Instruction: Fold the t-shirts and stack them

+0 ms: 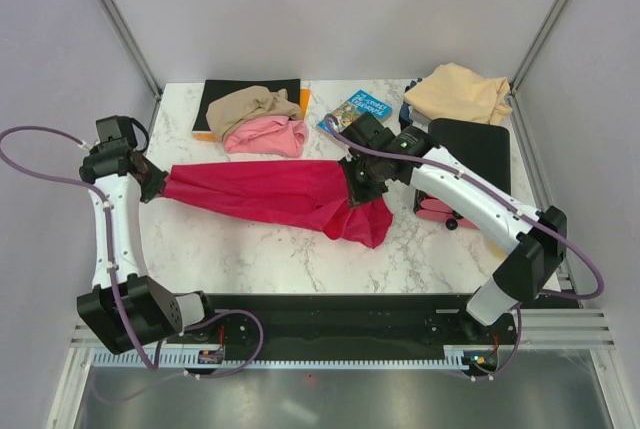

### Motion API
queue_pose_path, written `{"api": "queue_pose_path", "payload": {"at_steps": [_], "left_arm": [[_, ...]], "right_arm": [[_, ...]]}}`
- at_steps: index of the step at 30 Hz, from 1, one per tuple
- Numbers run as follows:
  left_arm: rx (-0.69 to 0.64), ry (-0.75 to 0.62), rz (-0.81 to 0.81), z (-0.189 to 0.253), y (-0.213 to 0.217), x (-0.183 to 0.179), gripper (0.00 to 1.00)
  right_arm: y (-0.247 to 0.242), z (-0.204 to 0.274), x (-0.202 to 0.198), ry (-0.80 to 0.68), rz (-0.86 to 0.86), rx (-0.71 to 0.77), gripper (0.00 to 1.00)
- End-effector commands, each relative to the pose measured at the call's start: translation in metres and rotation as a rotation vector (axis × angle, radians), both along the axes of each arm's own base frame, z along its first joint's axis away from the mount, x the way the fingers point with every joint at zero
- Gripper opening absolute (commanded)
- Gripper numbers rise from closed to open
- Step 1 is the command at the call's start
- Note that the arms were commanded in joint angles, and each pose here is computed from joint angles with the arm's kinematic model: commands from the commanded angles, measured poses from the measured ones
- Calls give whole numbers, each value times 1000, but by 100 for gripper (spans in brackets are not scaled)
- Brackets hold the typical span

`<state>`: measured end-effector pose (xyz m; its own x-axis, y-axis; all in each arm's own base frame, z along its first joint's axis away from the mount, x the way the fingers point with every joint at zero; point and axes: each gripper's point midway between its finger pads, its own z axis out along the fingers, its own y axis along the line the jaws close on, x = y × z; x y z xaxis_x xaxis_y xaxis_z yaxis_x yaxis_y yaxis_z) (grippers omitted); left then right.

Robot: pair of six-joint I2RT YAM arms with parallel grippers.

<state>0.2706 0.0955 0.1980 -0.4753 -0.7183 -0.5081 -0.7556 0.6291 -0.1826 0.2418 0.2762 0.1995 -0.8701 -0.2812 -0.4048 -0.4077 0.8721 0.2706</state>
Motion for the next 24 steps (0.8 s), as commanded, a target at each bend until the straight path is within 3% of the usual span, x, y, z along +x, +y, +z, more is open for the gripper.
{"api": "queue_pose_path", "payload": {"at_steps": [1, 13, 24], "left_arm": [[59, 119, 5, -16, 8, -26, 2], [117, 339, 83, -58, 33, -31, 2], [152, 449, 92, -78, 50, -14, 2]], "right_arm": [[-8, -6, -3, -16, -58, -8, 0], [-9, -9, 10, -50, -38, -67, 0], [0, 17, 71, -179, -68, -92, 0]]}}
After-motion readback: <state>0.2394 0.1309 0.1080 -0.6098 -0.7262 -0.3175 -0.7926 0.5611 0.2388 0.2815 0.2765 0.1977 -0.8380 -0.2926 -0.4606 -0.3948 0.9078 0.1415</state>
